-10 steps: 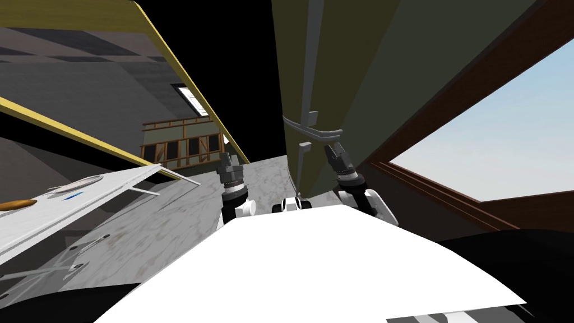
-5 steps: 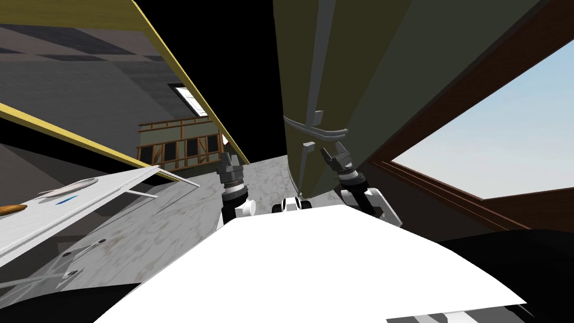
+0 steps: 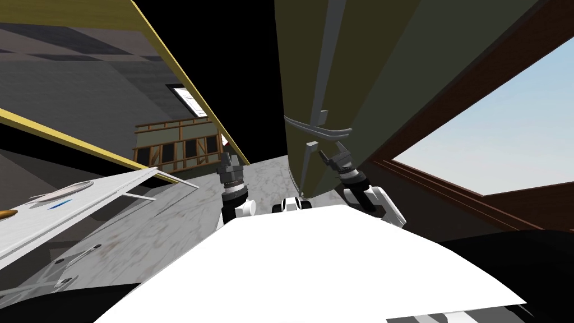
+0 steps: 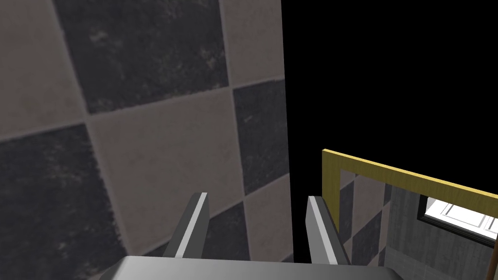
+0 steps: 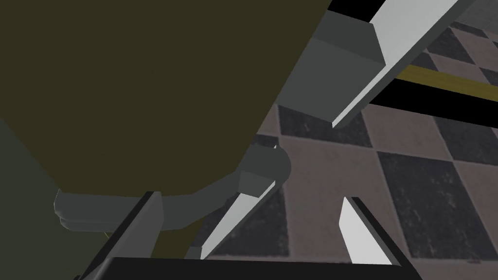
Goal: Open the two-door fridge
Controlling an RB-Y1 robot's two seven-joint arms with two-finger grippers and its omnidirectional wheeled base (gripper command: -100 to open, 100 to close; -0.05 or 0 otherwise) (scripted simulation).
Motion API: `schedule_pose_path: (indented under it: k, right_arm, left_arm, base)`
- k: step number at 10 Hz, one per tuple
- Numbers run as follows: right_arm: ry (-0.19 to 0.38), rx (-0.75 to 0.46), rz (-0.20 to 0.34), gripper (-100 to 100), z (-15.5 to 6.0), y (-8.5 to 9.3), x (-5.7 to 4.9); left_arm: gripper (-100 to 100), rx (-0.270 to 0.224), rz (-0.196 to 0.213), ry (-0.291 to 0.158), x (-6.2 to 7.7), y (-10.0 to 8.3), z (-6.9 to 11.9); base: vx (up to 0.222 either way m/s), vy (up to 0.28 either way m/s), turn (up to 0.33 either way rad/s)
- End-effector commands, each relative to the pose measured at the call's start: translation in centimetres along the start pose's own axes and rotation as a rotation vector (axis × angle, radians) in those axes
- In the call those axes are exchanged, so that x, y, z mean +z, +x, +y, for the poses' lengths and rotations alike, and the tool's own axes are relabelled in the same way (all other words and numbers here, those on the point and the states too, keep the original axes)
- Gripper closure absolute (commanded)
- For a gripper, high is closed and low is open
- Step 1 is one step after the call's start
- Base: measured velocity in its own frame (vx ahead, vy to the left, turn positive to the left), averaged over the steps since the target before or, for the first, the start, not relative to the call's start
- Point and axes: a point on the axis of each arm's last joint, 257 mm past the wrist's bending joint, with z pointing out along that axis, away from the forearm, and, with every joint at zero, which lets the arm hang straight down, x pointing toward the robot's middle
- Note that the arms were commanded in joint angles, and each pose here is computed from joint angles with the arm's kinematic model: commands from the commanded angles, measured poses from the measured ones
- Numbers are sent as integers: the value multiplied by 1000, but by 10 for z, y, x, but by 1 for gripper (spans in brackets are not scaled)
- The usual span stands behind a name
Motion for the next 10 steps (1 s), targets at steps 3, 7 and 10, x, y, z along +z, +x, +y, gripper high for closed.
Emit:
schedule_pose_path:
  k: [3,7,10]
  right_arm:
    - [-47,-250,66,-100,-7,19,-2]
    - [-99,-478,126,-100,-18,38,-5]
    - [-135,-623,161,-100,-26,49,-8]
  left_arm:
    - [0,0,0,0,0,0,0]
    - [0,0,0,0,0,0,0]
    - [0,0,0,0,0,0,0]
  base:
    - [10,59,-27]
    - [6,64,-32]
    - [7,69,-32]
